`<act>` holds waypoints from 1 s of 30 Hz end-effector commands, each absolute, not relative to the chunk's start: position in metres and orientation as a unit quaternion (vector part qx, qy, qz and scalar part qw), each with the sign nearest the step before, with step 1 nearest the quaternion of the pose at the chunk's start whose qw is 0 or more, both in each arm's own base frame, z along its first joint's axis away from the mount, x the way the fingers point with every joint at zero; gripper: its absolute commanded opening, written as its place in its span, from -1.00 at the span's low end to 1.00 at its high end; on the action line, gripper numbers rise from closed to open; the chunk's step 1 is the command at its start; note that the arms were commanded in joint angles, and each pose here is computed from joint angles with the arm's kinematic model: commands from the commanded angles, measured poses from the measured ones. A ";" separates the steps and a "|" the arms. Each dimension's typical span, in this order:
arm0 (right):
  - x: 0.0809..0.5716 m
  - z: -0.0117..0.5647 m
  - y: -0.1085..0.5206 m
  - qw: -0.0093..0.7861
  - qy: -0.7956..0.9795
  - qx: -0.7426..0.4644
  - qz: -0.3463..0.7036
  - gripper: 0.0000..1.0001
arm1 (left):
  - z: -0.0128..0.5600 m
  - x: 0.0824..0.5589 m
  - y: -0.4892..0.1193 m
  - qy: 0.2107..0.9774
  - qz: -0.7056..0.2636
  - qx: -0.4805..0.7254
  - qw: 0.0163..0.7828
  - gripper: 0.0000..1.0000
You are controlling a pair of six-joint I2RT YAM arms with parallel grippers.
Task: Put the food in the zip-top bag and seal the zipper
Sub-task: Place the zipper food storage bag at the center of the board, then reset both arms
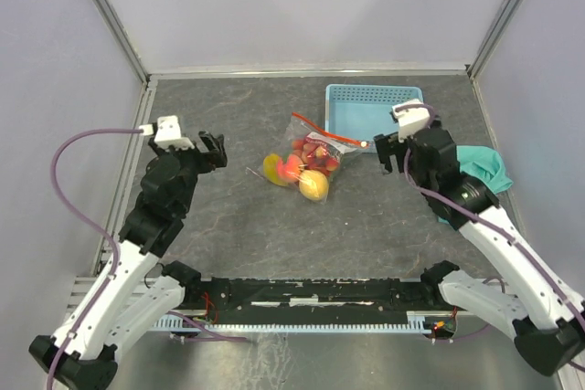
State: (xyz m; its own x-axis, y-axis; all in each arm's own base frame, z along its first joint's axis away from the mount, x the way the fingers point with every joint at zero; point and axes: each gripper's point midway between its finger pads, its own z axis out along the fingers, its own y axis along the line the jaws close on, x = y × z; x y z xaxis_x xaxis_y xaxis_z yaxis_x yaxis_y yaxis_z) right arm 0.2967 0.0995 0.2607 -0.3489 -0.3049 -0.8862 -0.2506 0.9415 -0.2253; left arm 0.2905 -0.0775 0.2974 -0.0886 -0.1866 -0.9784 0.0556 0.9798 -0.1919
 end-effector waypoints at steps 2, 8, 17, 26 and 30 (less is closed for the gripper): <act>0.286 0.291 0.035 0.624 0.772 -0.018 -0.117 0.99 | 0.297 0.270 -0.028 0.714 -0.040 -0.172 0.677 0.79; 0.262 0.268 0.001 0.639 0.752 0.041 -0.156 0.99 | 0.289 0.257 -0.019 0.691 -0.050 -0.187 0.697 1.00; 0.254 0.242 -0.006 0.636 0.754 0.070 -0.151 0.99 | 0.261 0.255 -0.021 0.699 -0.049 -0.176 0.691 0.99; 0.256 0.241 -0.001 0.636 0.756 0.066 -0.141 0.99 | 0.248 0.258 -0.025 0.709 -0.049 -0.165 0.684 0.99; 0.256 0.240 0.000 0.635 0.758 0.068 -0.137 0.99 | 0.247 0.259 -0.026 0.711 -0.048 -0.165 0.682 0.99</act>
